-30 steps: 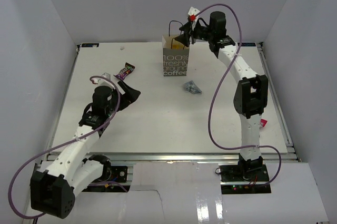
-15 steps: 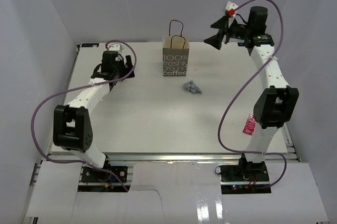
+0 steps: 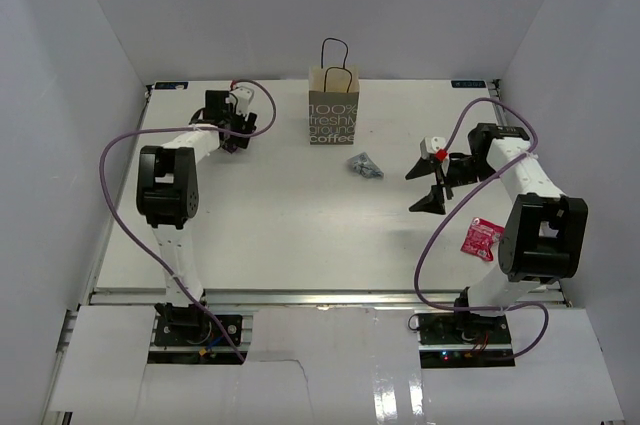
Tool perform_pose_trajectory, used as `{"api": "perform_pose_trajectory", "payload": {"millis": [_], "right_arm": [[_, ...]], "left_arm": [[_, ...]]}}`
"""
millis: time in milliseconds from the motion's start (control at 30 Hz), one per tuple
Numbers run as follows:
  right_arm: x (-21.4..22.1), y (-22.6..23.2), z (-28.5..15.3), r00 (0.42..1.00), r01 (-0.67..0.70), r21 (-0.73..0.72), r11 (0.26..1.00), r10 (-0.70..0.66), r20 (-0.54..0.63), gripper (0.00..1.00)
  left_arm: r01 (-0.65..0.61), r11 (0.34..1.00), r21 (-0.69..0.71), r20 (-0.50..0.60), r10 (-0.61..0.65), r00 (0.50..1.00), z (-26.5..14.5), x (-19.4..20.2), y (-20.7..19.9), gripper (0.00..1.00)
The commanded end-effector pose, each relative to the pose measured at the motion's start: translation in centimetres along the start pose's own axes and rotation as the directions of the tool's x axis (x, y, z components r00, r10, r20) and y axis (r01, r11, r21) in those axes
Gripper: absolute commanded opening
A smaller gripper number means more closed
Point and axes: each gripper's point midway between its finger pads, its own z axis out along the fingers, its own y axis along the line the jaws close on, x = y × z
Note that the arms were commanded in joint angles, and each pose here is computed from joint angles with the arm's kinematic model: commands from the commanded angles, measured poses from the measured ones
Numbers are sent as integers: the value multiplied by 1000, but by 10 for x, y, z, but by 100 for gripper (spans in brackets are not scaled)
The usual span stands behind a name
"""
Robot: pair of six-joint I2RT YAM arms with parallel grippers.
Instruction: Place the snacks into the paper bag
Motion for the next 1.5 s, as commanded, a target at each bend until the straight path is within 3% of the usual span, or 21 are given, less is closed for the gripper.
{"api": "perform_pose_trajectory", "payload": {"millis": [0, 200, 300, 333, 433, 500, 667, 700, 767, 933, 1133, 1267, 1467], "right_arm": [[-17, 13, -4, 998, 44, -1, 999, -43, 46, 91], [-23, 4, -5, 998, 22, 7, 1000, -22, 66, 90], [-21, -1, -4, 998, 4, 5, 1000, -4, 70, 90], [-22, -2, -4, 997, -2, 5, 1000, 2, 73, 89], [-21, -4, -2, 996, -27, 1, 1000, 27, 87, 89], [-22, -4, -2, 994, -38, 0, 999, 37, 100, 88], [-22, -7, 0, 993, -52, -2, 999, 52, 109, 88], [-23, -8, -1, 993, -52, -1, 999, 52, 110, 88], [-23, -11, -1, 992, -54, 0, 999, 54, 112, 88], [-26, -13, -1, 992, -52, 0, 999, 52, 117, 88], [-26, -5, 1, 991, -54, -7, 999, 54, 119, 87], [-26, 0, 2, 991, -55, -8, 998, 56, 122, 87], [-26, 8, 3, 990, -62, -10, 998, 63, 126, 87]], "left_arm": [[-37, 999, 21, 76, 36, 996, 5, -27, 0, 84], [4, 992, 129, 47, -10, 999, 24, -5, -25, 71], [24, 988, 151, 43, -31, 999, 23, -5, -30, 54], [28, 988, 155, 43, -35, 998, 21, -6, -30, 42], [48, 984, 174, 65, -60, 996, 8, -14, -33, 24], [72, 973, 218, 104, -97, 990, -9, -28, -40, 18], [128, 902, 412, 277, -258, 926, -74, -87, -68, 16], [126, 883, 452, 365, -312, 877, -100, -114, -70, 15], [58, 835, 547, 428, -338, 838, -132, -138, -91, 15], [-124, 792, 598, 579, -320, 750, -191, -201, -123, 14], [-208, 770, 603, 664, -341, 665, -211, -255, -143, 17], [-211, 723, 658, 658, -417, 626, -199, -295, -161, 18], [-186, 701, 688, 658, -495, 568, -176, -329, -170, 19]]}}
